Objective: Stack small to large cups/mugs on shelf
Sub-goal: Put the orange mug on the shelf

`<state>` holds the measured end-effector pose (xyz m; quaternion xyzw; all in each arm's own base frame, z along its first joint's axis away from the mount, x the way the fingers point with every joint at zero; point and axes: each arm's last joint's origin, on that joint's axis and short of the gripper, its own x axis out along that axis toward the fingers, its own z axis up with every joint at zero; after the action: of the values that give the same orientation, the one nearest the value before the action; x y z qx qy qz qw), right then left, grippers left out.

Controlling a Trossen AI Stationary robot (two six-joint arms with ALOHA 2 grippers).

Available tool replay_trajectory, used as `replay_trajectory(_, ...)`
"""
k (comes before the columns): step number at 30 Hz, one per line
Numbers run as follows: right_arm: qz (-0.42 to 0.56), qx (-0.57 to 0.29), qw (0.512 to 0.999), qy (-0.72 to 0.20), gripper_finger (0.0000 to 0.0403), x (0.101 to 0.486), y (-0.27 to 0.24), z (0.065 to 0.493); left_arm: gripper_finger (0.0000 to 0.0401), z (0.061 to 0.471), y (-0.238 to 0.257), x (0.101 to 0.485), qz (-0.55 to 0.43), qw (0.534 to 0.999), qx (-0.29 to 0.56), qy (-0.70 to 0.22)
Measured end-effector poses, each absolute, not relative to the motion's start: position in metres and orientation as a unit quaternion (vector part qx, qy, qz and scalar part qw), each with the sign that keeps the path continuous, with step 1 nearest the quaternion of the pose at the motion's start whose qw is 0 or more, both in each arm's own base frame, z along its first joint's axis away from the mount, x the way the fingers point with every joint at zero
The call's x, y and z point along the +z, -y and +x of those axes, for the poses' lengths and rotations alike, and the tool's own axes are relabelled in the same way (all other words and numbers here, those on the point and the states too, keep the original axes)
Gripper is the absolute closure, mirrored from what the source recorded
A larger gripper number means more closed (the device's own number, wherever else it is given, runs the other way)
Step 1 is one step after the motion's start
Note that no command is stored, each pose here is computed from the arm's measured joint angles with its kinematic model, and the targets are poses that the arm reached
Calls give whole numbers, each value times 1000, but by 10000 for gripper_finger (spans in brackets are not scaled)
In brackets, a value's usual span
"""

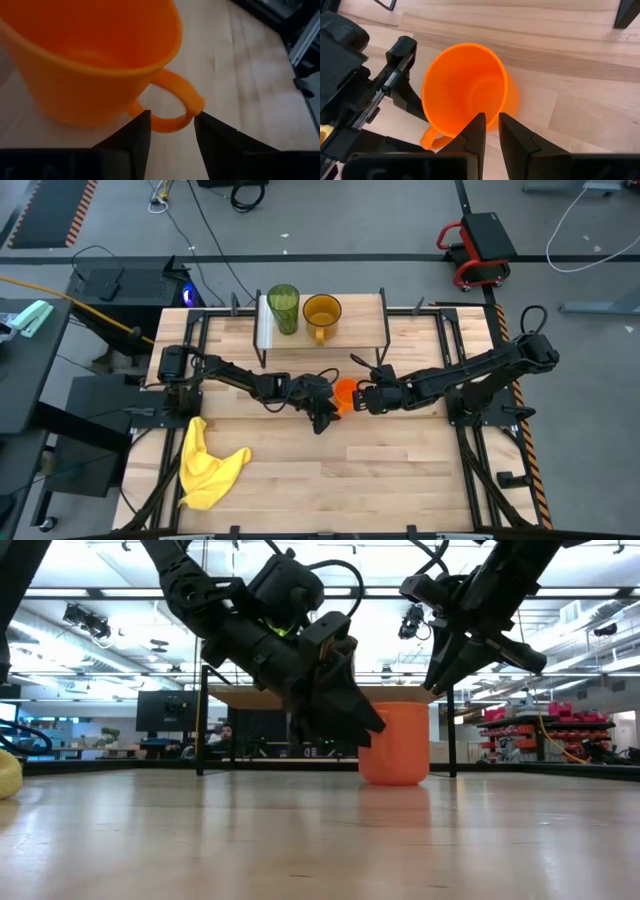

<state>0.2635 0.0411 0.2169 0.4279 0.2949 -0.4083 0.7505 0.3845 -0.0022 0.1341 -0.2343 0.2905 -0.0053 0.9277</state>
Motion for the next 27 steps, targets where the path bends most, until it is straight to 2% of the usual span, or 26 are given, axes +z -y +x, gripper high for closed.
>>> replay_trajectory(17,425,-407,752,-296,342,217,-41,263,261,387,9,136,-241,931,-17,-274)
replay_trajectory(27,425,-407,752,-296,342,217,-41,264,299,387,10,137,-250,929,-16,-272)
